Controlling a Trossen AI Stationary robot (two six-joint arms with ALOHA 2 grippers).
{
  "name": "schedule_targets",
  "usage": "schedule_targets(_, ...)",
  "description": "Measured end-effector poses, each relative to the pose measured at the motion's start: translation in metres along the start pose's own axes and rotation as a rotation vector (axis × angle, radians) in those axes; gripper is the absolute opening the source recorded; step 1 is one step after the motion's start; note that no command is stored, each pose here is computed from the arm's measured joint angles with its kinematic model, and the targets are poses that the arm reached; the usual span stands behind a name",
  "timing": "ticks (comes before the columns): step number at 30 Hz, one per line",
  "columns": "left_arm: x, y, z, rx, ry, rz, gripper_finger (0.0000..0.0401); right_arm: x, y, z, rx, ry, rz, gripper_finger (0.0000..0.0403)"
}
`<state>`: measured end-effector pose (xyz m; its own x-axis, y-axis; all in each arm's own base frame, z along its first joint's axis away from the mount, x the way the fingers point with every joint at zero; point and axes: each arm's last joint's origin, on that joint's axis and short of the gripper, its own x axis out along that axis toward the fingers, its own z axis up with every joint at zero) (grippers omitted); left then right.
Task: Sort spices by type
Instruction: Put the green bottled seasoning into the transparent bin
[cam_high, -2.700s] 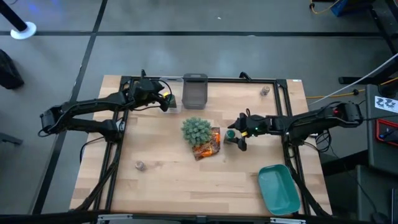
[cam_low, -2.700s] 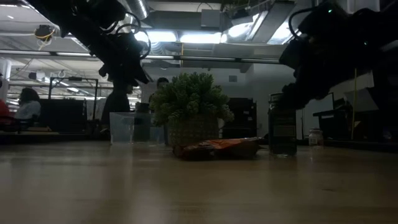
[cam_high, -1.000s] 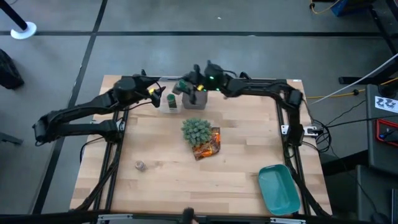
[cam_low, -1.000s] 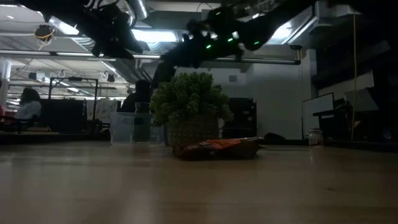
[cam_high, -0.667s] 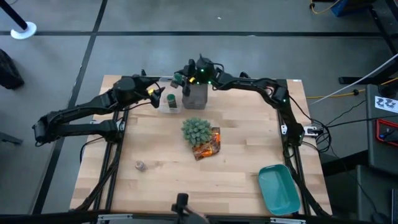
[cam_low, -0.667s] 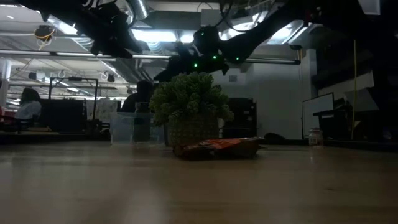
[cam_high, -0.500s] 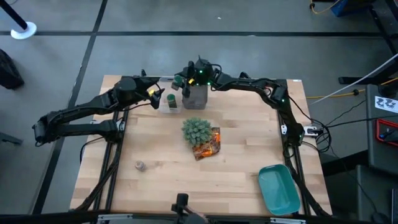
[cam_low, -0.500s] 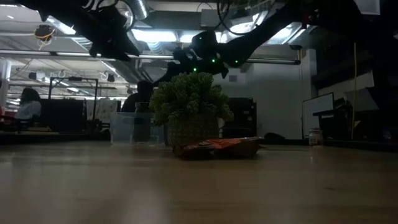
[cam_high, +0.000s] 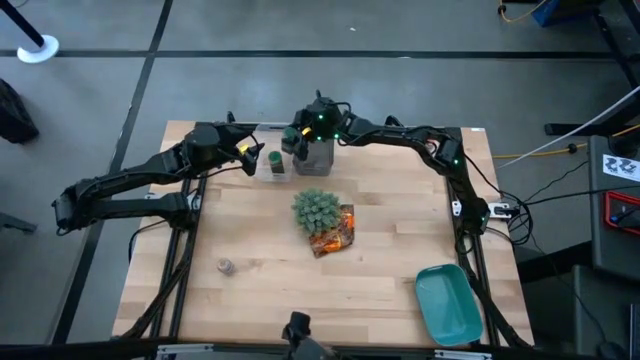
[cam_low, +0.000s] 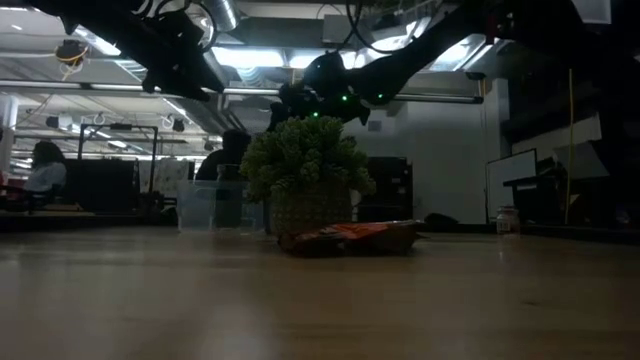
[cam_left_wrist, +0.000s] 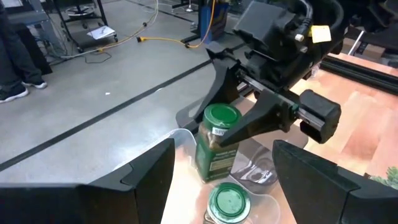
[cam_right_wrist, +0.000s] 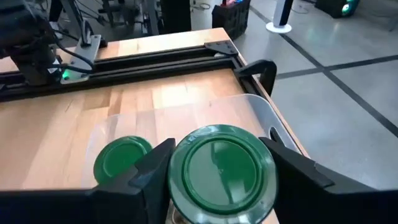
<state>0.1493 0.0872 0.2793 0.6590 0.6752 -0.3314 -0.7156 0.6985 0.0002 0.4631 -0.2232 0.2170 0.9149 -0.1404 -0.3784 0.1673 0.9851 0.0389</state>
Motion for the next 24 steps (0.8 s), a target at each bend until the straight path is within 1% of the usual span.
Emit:
schedule_targets(5,0.000,0.000,0.000,0.000,0.000,0.000,0.0255,0.000,-0.001,0.000,0.001,0.006,-0.002,0.0213)
schedule_targets(8,0.000,0.000,0.000,0.000,0.000,0.000,0.0255,0.000,0.000,-0.001,0.028,0.010,0.003,0.0213)
schedule_targets(12,0.000,0.000,0.000,-0.007,-0.001,0.000,0.0255,0.005,0.003,-0.005,0.047,0.007,0.043,0.0214)
schedule_targets(19,0.000,-0.001,0.000,-0.013,0.002,-0.003,0.0255,0.013,0.003,-0.009,0.052,-0.027,0.045,0.0214)
schedule_targets(24,0.000,-0.001,-0.001,-0.011,0.003,-0.008,0.0255,0.013,0.002,-0.005,0.063,-0.059,0.046,0.0214)
